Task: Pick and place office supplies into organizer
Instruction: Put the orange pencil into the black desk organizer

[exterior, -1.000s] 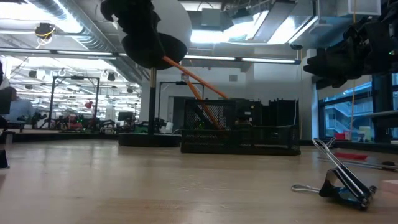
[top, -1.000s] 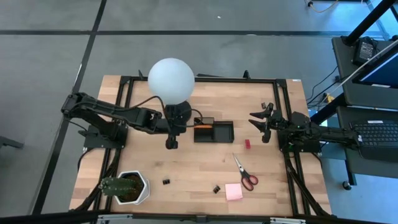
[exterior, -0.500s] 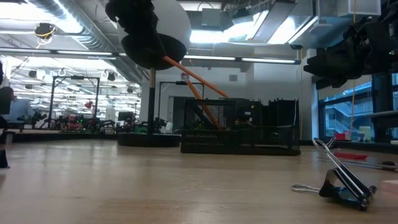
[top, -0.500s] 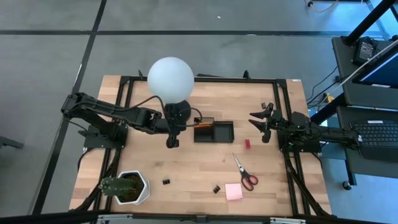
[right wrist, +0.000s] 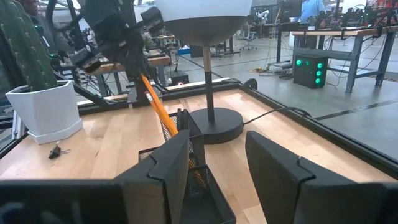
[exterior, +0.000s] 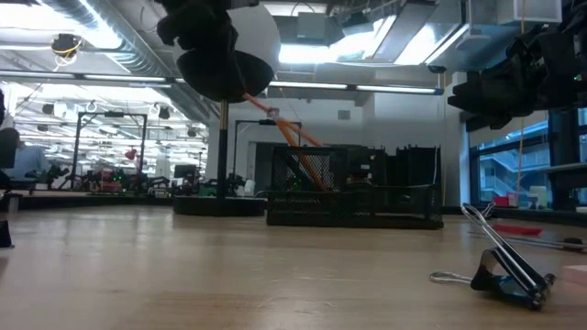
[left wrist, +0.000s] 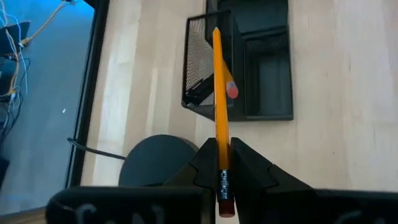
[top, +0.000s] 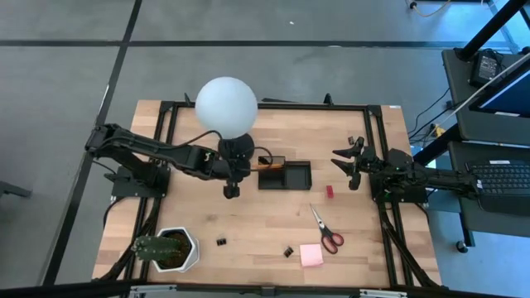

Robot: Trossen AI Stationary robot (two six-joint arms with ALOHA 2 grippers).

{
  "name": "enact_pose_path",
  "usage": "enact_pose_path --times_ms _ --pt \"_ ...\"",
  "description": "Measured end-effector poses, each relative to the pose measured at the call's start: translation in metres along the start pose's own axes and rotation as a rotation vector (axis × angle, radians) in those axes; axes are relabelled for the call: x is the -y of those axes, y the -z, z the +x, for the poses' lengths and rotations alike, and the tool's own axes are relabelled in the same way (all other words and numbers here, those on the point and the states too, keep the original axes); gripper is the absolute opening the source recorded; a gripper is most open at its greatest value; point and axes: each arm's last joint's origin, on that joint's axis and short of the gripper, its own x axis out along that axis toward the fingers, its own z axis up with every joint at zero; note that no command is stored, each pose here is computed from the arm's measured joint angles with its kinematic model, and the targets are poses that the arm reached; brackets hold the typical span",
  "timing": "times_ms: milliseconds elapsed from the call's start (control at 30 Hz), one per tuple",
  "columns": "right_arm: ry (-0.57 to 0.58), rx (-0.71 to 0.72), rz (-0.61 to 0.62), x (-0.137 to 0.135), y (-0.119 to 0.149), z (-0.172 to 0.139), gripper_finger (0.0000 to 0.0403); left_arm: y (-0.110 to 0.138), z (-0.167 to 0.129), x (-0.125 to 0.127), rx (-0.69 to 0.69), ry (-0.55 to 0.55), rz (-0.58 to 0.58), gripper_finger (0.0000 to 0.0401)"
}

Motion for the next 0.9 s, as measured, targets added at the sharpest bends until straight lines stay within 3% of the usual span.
enact_pose_path --times_ms 233,533,900 --pt "0.000 0.000 0.000 0.000 0.000 0.000 0.0162 0.000 0.016 0.008 -0.051 -0.039 0.101 0.0022" --pt "0.001 0.000 -0.005 0.000 0.000 0.000 0.0162 -0.003 0.021 0.018 -0.045 -0.116 0.345 0.0022" --pt "0.001 -0.001 -0.018 0.000 0.000 0.000 0.0162 -0.005 0.036 0.025 -0.083 -0.186 0.530 0.0022"
